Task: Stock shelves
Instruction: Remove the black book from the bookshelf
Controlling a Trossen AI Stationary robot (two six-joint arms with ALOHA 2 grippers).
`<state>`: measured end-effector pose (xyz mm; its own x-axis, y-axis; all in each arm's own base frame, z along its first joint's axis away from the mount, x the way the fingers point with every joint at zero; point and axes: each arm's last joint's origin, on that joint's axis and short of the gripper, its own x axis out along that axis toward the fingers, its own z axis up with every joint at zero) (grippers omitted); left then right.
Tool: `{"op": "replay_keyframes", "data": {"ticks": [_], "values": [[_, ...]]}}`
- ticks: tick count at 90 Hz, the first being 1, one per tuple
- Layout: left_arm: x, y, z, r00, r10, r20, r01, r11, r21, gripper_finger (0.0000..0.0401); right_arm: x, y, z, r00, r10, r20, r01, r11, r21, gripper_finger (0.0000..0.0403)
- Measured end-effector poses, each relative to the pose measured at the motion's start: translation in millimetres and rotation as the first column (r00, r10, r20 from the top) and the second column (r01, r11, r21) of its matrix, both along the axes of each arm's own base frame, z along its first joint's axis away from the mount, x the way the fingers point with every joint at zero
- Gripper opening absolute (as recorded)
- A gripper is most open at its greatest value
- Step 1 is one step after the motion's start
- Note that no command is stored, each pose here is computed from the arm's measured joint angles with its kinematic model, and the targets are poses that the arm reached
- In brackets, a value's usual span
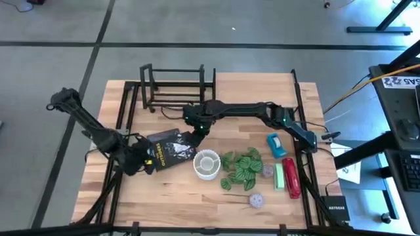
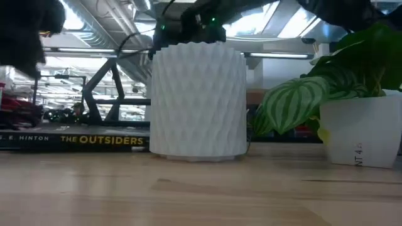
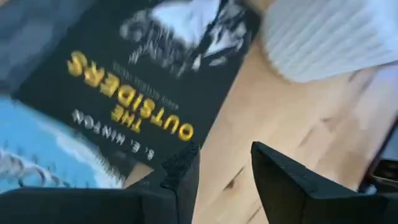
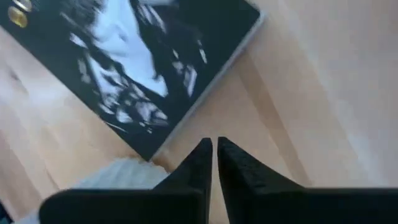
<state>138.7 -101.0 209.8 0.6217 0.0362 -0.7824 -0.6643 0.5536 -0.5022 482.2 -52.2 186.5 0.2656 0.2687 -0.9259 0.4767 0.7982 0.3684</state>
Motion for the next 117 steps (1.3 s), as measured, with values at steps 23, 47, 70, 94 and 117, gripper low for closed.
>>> {"op": "replay_keyframes", "data": {"ticks": [23, 47, 70, 94, 117], "values": [[15, -16, -28, 0.998, -0.057, 0.013, 0.058, 0.989, -0.133, 0.0123, 5, 0, -16, 1.0, 0.003, -0.009, -0.003, 1.0, 0.001, 0.0002], [21, -21, -55, 0.998, -0.021, -0.057, 0.011, 0.987, -0.162, 0.0123, 14, 0, -23, 0.999, 0.003, 0.052, -0.002, 1.0, -0.004, 0.0], [18, -19, -72, 0.978, 0.095, -0.184, -0.121, 0.983, -0.135, 0.0123, 19, 2, -23, 0.995, 0.008, 0.101, -0.008, 1.0, -0.005, 0.0], [12, -15, -66, 0.962, 0.173, -0.211, -0.21, 0.963, -0.169, 0.0123, 32, 10, -28, 0.982, -0.04, 0.182, 0.036, 0.999, 0.022, 0.0], [3, -7, -52, 0.931, 0.244, -0.27, -0.281, 0.954, -0.109, 0.0123, 47, 9, -20, 0.936, -0.121, 0.331, 0.116, 0.993, 0.035, 0.0]]}}
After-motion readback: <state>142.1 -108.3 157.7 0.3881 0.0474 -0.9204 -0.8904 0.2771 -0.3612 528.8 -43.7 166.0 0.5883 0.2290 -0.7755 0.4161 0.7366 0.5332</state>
